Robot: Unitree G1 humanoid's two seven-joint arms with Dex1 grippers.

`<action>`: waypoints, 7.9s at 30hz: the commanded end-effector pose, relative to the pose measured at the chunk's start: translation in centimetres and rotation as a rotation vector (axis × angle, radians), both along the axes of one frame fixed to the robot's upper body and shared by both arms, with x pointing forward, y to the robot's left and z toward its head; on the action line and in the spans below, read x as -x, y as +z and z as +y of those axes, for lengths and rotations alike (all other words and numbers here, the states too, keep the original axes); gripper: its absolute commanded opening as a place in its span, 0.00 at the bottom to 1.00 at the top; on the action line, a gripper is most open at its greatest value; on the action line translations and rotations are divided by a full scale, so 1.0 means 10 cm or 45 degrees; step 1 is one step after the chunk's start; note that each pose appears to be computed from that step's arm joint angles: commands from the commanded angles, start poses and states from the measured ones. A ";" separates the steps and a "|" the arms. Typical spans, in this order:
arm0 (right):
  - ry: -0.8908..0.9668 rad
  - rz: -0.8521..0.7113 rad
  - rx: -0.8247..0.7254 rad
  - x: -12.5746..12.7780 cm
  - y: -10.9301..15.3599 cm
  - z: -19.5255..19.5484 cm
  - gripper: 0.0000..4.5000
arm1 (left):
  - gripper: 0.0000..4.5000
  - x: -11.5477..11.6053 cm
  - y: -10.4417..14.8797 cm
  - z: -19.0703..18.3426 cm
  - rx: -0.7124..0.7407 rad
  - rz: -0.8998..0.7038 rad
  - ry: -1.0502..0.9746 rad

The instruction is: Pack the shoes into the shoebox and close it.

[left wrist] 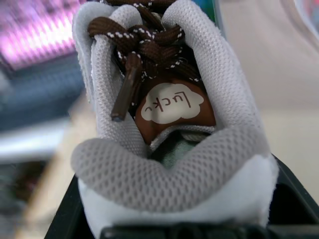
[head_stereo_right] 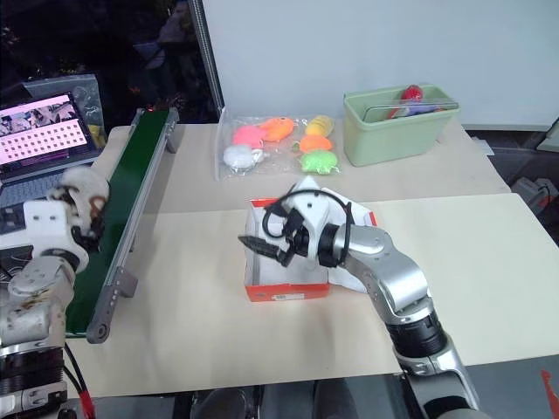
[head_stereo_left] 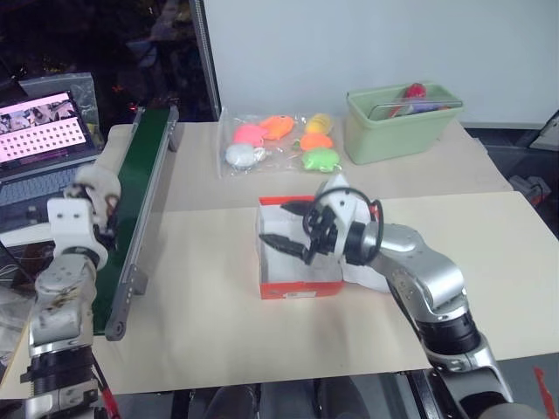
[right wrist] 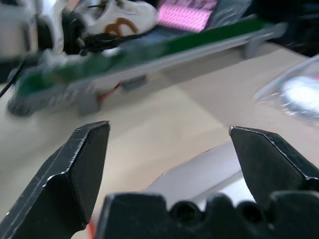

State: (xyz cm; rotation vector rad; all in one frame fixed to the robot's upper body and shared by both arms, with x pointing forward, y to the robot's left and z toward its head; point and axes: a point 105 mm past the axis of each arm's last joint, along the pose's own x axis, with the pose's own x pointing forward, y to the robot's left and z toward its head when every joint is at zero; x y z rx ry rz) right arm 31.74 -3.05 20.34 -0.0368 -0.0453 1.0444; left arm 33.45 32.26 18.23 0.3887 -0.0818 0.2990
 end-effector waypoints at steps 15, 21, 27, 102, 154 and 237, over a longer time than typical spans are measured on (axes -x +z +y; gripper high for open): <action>0.079 0.967 -0.898 -0.36 0.37 0.31 1.00 | 0.56 0.14 0.46 -2.26 0.450 -0.178 -1.120; 0.105 0.985 -0.936 -0.36 0.47 0.38 1.00 | 0.56 0.25 0.37 -2.46 0.405 -0.077 -1.269; 0.128 0.973 -0.937 -0.33 0.52 0.46 1.00 | 0.56 0.28 0.33 -2.54 0.429 -0.021 -1.342; -0.504 1.124 0.328 -0.80 -0.17 -0.33 0.14 | 0.98 0.65 -0.16 -1.85 -0.147 0.350 -1.608; -0.435 0.910 0.435 -0.86 -0.25 0.05 0.99 | 1.00 0.59 -0.09 -1.92 -0.119 0.297 -1.582; 0.024 -0.045 0.049 0.22 -0.32 0.02 0.99 | 1.00 0.20 -0.30 0.26 0.394 0.235 0.168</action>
